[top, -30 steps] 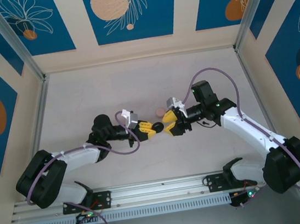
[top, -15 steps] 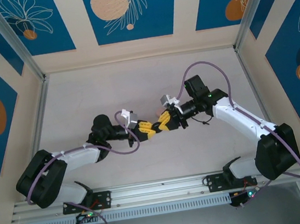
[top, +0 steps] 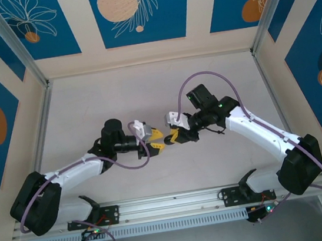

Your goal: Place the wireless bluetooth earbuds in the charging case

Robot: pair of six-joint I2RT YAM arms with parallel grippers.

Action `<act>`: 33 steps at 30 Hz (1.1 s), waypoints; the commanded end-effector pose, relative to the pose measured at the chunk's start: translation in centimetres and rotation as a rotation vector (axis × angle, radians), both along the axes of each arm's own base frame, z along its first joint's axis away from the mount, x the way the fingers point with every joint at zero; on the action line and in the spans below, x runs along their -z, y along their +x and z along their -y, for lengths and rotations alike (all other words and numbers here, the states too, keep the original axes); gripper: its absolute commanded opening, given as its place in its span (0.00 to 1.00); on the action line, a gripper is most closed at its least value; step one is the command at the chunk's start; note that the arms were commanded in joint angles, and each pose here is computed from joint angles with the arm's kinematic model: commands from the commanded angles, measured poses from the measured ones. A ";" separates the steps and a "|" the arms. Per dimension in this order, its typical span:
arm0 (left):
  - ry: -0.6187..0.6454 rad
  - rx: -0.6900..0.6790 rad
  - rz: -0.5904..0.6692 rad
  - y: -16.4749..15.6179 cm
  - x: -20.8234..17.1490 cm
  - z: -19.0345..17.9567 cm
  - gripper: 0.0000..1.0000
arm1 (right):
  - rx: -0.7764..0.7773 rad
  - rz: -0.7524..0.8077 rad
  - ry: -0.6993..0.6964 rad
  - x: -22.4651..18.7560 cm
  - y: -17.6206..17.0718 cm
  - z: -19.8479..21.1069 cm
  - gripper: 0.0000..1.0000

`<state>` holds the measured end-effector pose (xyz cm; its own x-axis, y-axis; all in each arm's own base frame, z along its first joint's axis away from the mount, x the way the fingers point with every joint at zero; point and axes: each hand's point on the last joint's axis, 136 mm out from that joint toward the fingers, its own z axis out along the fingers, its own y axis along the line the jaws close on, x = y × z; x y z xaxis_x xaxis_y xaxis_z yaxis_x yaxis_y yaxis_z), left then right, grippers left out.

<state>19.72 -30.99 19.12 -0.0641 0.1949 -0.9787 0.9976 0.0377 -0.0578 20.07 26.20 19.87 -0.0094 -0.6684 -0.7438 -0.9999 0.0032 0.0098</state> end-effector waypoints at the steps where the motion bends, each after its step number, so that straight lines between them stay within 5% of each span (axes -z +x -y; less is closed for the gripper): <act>1: 0.037 0.043 0.022 -0.7 0.2 0.3 0.47 | -0.034 0.050 -0.005 -0.8 0.2 -0.5 0.13; 14: 0.027 0.071 0.012 -1.2 0.0 0.5 0.41 | -0.130 -0.006 0.026 -0.8 -0.9 -2.8 0.13; 24: 0.037 0.069 0.016 -1.4 0.1 0.4 0.14 | -0.140 -0.007 0.021 -0.8 -0.9 -3.0 0.14; 29: 0.030 0.069 0.025 -1.4 0.0 0.4 0.12 | -0.091 -0.012 0.029 -0.6 -0.3 -2.8 0.37; 33: 0.025 0.072 0.026 -1.5 -0.2 0.4 0.12 | -0.042 -0.006 0.011 -0.1 0.6 -2.6 0.42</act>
<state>19.00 -30.93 17.78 -0.0756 0.2535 -0.9644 0.9971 0.0166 -0.0738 20.15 28.83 19.80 0.0270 -0.6670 -0.7446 -0.9974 -0.0673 0.0242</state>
